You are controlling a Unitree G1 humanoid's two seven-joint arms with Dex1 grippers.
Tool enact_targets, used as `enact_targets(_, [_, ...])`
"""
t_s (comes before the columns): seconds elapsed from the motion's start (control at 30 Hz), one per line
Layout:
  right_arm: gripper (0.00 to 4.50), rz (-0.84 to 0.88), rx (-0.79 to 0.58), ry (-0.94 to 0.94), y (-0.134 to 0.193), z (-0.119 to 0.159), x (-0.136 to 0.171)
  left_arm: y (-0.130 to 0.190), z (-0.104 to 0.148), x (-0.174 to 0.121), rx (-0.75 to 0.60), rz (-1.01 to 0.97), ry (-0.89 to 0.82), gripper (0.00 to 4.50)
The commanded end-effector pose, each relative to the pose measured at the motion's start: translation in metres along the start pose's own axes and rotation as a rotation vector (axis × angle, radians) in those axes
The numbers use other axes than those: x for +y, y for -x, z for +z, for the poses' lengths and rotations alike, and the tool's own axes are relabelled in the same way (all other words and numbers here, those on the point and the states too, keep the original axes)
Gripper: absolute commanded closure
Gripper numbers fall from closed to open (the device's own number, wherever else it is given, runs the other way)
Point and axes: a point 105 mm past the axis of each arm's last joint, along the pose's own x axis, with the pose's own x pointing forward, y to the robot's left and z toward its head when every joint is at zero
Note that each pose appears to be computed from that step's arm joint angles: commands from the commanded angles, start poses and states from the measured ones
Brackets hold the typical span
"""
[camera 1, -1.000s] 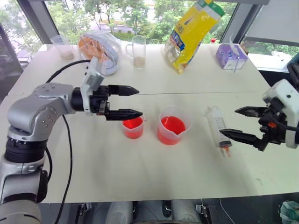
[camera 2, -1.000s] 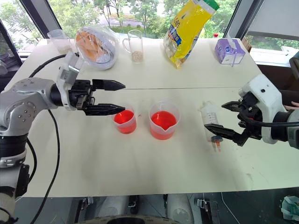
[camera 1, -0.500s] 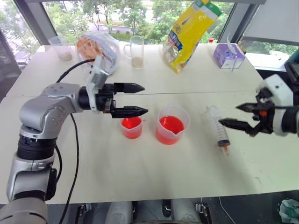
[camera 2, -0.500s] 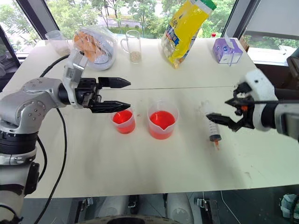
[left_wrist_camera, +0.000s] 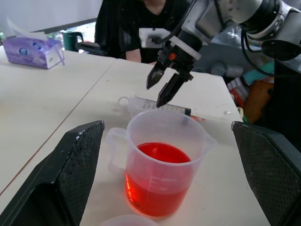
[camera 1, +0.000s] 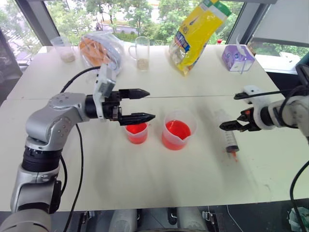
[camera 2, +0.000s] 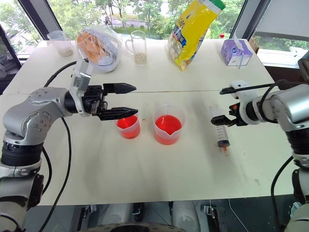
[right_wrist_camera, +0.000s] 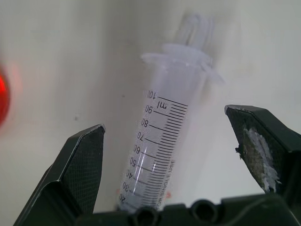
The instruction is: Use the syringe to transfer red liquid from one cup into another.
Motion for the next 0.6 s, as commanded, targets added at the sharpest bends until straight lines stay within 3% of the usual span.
enact_targets(0.03, [0.04, -0.007, 0.003, 0.032, -0.005, 0.006, -0.003, 0.004, 0.010, -0.006, -0.021, 0.013, -0.046, 0.00])
enact_targets(0.27, [0.04, 0.019, 0.066, 0.078, -0.024, 0.000, 0.003, 0.006, 0.008, -0.009, -0.012, 0.035, -0.045, 0.00])
enact_targets(0.37, [0.85, 0.030, 0.091, 0.078, -0.027, -0.005, 0.005, 0.007, 0.008, -0.010, -0.010, 0.036, -0.041, 0.00])
enact_targets(0.5, [2.91, 0.052, 0.105, 0.084, -0.029, -0.010, 0.012, 0.011, 0.009, -0.007, 0.003, 0.040, -0.042, 0.00])
enact_targets(0.6, [3.11, 0.051, 0.092, 0.080, -0.026, -0.009, 0.016, 0.014, 0.018, -0.003, -0.017, 0.046, -0.043, 0.00])
